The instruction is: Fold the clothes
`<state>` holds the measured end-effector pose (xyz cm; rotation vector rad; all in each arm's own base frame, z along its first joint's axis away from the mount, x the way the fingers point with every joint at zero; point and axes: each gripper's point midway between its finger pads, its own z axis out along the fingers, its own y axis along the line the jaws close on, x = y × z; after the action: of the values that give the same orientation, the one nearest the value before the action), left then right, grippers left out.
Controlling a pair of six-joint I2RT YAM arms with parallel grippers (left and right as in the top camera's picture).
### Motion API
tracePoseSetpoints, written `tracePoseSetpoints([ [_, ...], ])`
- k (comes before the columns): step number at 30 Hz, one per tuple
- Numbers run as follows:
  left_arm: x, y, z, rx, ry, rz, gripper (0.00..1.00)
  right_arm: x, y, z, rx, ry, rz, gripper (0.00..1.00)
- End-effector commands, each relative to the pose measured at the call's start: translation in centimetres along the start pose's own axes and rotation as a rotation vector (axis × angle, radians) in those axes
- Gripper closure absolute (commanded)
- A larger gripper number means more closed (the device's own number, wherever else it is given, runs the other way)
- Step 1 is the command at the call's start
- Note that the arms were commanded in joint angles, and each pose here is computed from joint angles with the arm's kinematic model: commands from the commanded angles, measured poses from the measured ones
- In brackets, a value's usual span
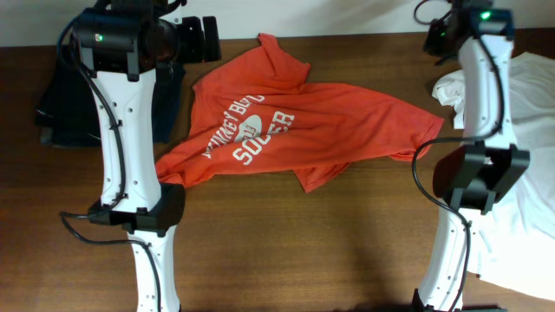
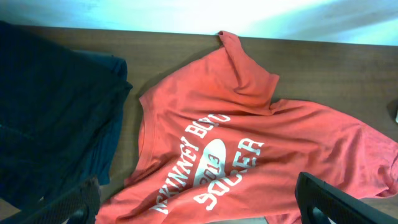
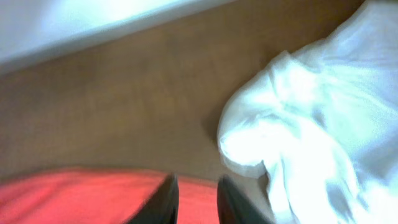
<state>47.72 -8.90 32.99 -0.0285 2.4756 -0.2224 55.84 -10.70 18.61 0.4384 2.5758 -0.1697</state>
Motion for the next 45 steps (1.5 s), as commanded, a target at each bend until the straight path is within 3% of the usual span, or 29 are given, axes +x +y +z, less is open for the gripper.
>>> tracePoseSetpoints([
  [1, 0.0, -0.1, -0.2, 0.007, -0.001, -0.006, 0.01, 1.6, -0.3, -2.9, 0.001, 0.067, -0.014, 0.75],
  [2, 0.0, -0.1, -0.2, 0.007, -0.001, -0.006, 0.01, 3.8, -0.4, -3.0, -0.001, 0.159, -0.023, 0.94],
  [3, 0.0, -0.1, -0.2, 0.007, -0.001, -0.006, 0.01, 5.4, 0.2, -3.1, -0.035, 0.226, -0.027, 0.96],
  [5, 0.0, -0.1, -0.2, 0.007, -0.001, -0.006, 0.01, 6.9, 1.4, -3.5, -0.109, 0.292, -0.023, 0.96],
  [10, 0.0, -0.1, -0.2, 0.007, -0.001, -0.006, 0.01, 9.0, 0.7, -2.8, -0.066, 0.384, -0.014, 0.96],
  [16, 0.0, -0.1, -0.2, 0.007, -0.001, -0.006, 0.01, 15.5, 4.6, 8.0, -0.138, 0.513, -0.044, 0.96],
  [22, 0.0, -0.1, -0.2, 0.007, -0.001, -0.006, 0.01, 19.0, 4.8, 16.6, -0.078, 0.368, -0.078, 0.96],
  [25, 0.0, -0.1, -0.2, 0.007, -0.001, -0.006, 0.01, 16.6, 3.5, 18.9, 0.014, 0.196, -0.078, 0.96],
  [30, 0.0, -0.1, -0.2, 0.007, -0.001, -0.006, 0.01, 12.1, 4.8, 20.9, -0.028, -0.015, -0.070, 0.96],
  [31, 0.0, -0.1, -0.2, 0.007, -0.001, -0.006, 0.01, 10.1, 5.1, 19.7, -0.035, -0.066, -0.080, 0.95],
  [33, 0.0, -0.1, -0.2, 0.007, -0.001, -0.006, 0.01, 1.7, 5.5, 11.3, -0.064, -0.240, -0.066, 0.89],
  [34, 0.0, -0.1, -0.2, 0.007, -0.001, -0.006, 0.01, -0.4, 5.4, 7.9, -0.072, -0.283, -0.059, 0.81],
  [35, 0.0, -0.1, -0.2, 0.007, -0.001, -0.006, 0.01, -2.9, 6.0, 1.1, -0.127, -0.335, -0.062, 0.69],
  [36, 0.0, -0.1, -0.2, 0.007, -0.001, -0.006, 0.01, -2.6, 6.6, -2.2, -0.175, -0.322, -0.077, 0.63],
  [38, 0.0, -0.1, -0.2, 0.007, -0.001, -0.006, 0.01, 2.3, 7.6, -7.8, -0.253, -0.151, -0.043, 0.58],
  [41, 0.0, -0.1, -0.2, 0.007, -0.001, -0.006, 0.01, 9.1, 9.6, -9.9, -0.343, 0.106, -0.085, 0.55],
  [43, 0.0, -0.1, -0.2, 0.007, -0.001, -0.006, 0.01, 15.7, 11.8, -11.0, -0.401, 0.383, -0.013, 0.71],
  [45, 0.0, -0.1, -0.2, 0.007, -0.001, -0.006, 0.01, 19.5, 13.4, -10.9, -0.356, 0.509, 0.042, 0.72],
])
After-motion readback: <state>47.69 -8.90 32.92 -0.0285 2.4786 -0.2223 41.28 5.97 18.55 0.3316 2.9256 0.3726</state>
